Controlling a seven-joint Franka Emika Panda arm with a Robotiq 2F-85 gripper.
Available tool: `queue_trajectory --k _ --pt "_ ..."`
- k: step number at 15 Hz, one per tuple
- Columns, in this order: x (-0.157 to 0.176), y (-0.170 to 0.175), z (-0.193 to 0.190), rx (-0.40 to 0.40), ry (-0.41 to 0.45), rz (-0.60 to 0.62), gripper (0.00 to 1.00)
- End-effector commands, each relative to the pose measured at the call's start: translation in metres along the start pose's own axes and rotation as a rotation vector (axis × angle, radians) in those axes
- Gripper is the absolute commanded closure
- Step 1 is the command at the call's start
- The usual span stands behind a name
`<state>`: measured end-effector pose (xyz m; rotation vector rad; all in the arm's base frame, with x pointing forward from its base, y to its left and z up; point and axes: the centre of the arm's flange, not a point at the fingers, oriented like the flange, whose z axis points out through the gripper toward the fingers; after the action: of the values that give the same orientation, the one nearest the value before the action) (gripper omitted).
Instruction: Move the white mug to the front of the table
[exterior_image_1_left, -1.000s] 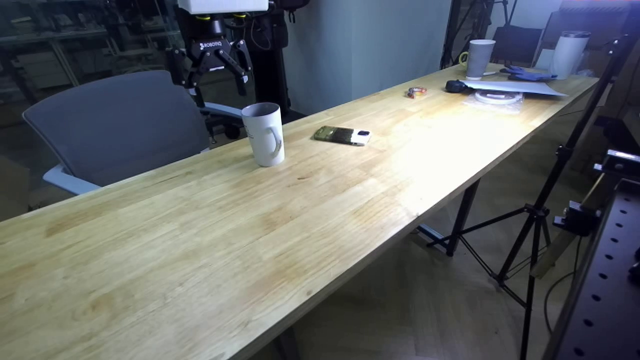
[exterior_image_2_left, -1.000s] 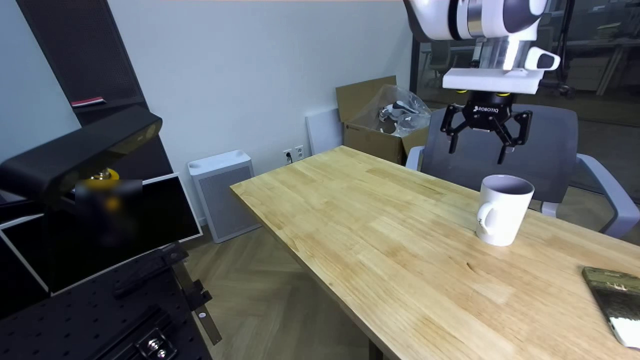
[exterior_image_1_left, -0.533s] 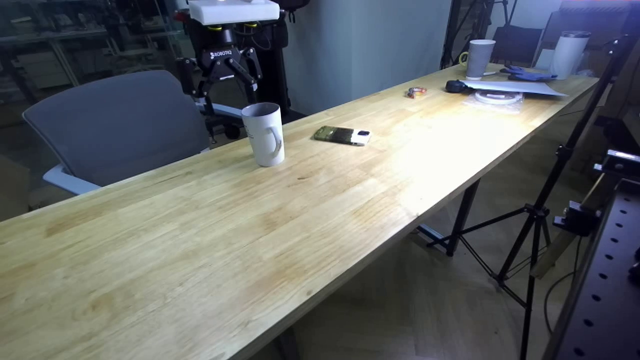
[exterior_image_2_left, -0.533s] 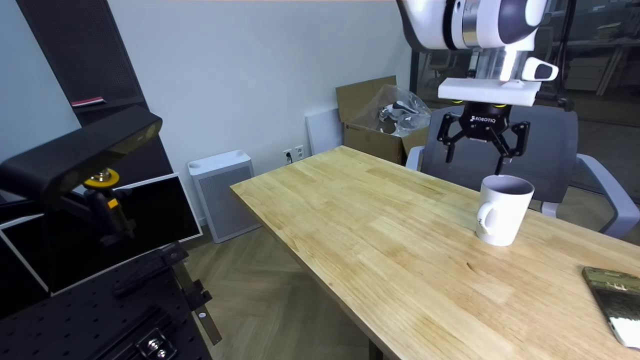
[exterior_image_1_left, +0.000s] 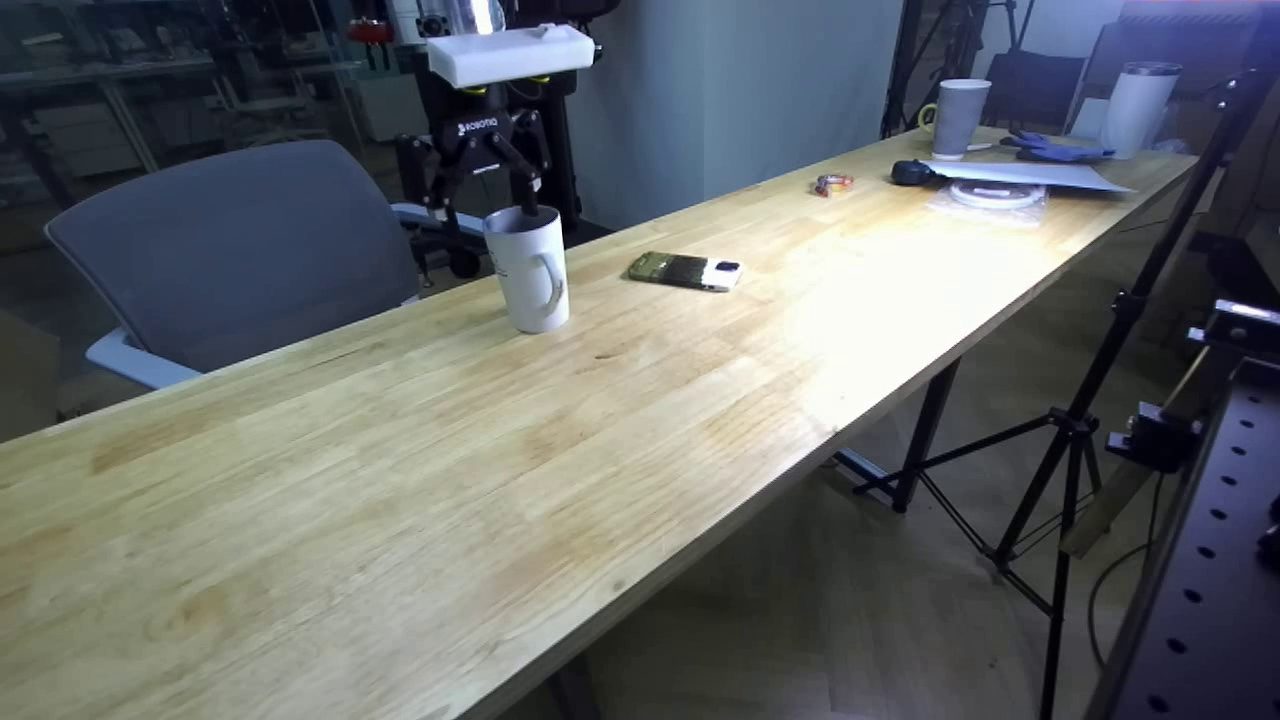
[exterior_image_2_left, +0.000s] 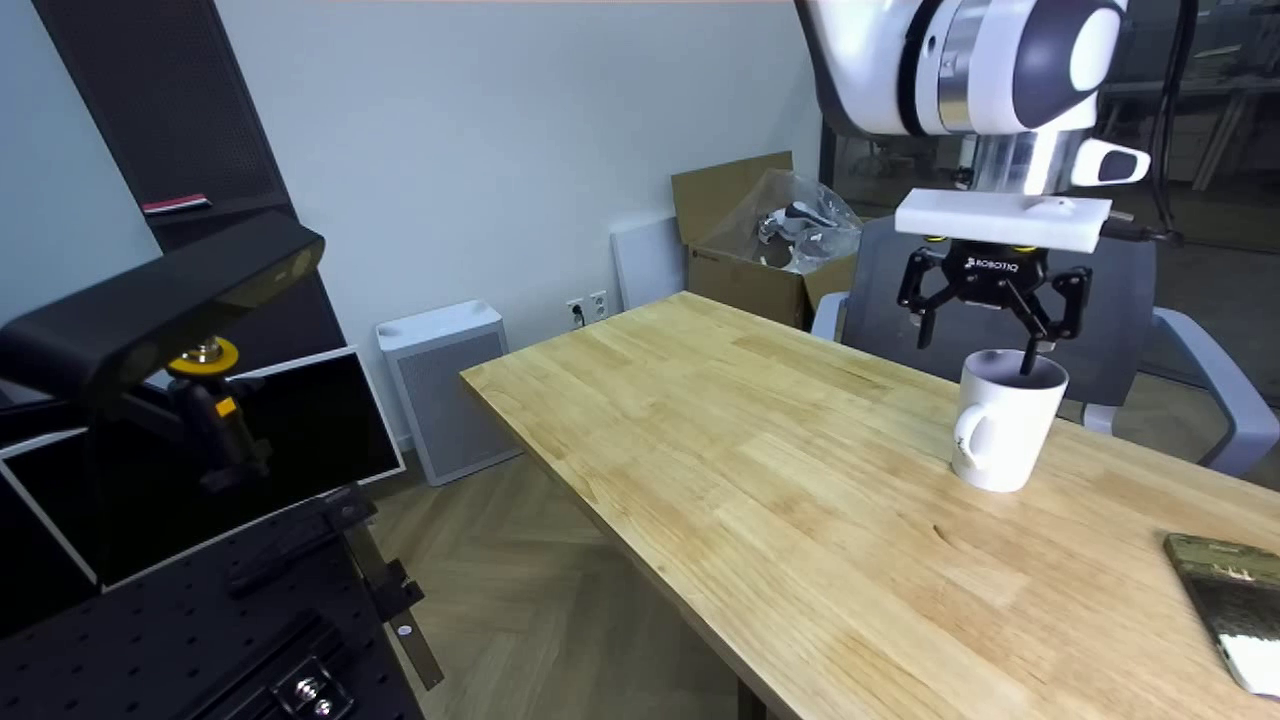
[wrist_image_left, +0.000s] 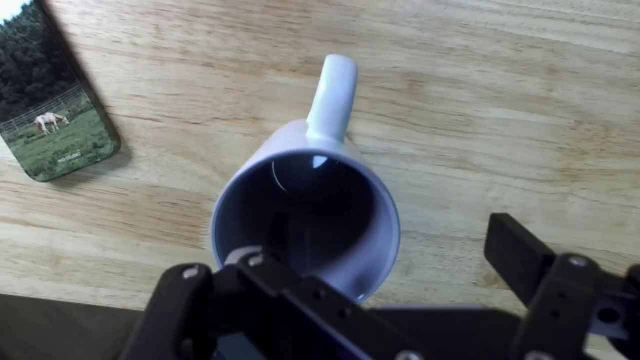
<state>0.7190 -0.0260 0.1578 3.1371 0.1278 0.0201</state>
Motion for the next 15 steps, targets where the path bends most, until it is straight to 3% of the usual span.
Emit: queue_trajectory --k 1,15 --pt "-0.01 0.003 0.0 -0.021 0.002 0.006 0.0" --pt "-0.014 -0.01 0.038 -0.076 -0.065 -0.054 0.0"
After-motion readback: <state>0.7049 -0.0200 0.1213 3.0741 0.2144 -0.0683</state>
